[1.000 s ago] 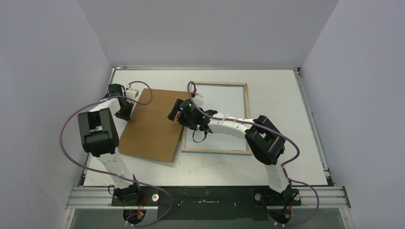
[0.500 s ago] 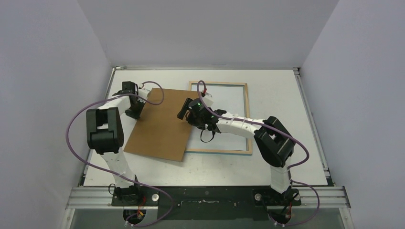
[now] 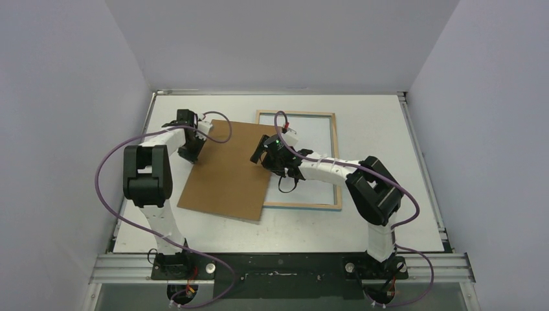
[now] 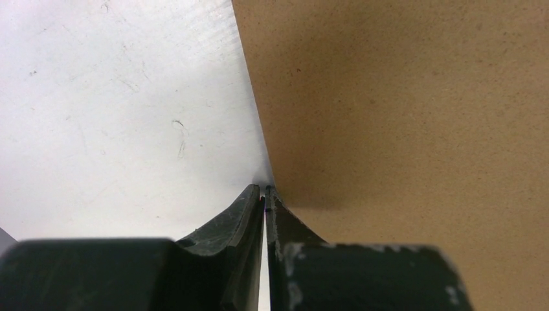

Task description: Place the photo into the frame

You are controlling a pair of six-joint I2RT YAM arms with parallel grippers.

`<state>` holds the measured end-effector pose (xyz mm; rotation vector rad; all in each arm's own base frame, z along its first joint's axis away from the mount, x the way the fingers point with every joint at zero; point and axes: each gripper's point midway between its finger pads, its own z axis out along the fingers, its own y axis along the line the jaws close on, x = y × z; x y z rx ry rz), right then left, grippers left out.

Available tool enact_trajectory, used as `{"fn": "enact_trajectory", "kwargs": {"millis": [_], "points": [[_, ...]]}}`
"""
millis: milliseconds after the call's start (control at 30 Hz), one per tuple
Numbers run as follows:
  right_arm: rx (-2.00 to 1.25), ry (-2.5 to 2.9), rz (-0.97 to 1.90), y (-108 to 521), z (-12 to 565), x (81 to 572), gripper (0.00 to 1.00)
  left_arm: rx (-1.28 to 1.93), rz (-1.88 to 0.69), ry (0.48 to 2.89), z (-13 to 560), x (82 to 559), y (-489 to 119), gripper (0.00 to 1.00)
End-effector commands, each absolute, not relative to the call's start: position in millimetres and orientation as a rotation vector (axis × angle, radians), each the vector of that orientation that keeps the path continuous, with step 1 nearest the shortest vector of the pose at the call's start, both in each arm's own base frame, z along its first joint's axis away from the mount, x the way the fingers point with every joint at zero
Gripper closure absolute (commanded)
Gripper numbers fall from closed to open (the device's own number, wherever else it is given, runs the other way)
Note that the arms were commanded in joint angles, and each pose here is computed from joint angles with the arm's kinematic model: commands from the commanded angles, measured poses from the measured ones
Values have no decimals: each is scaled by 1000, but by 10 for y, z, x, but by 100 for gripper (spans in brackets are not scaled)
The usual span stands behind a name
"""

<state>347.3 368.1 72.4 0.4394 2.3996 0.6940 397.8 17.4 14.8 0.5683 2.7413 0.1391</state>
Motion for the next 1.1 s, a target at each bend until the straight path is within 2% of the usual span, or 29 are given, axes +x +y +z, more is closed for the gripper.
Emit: {"fn": "enact_trajectory", "kwargs": {"millis": [0,133,500,733,1067], "points": [[382,2282,843,3904,1254,3557,8,583,-15,2811,3,3845,-112,95],[334,2311,740,3790,1212,3559,10,575,2,2816,-22,3848,-92,95],[286,2336,684,3524,1196,3576,10,577,16,2818,-22,3857,-69,98],[280,2358,718,3375,1061,3509,10,572,10,2817,-20,3867,-71,99],[286,2330,869,3513,1016,3507,9,570,10,2821,-25,3867,-59,100]]}}
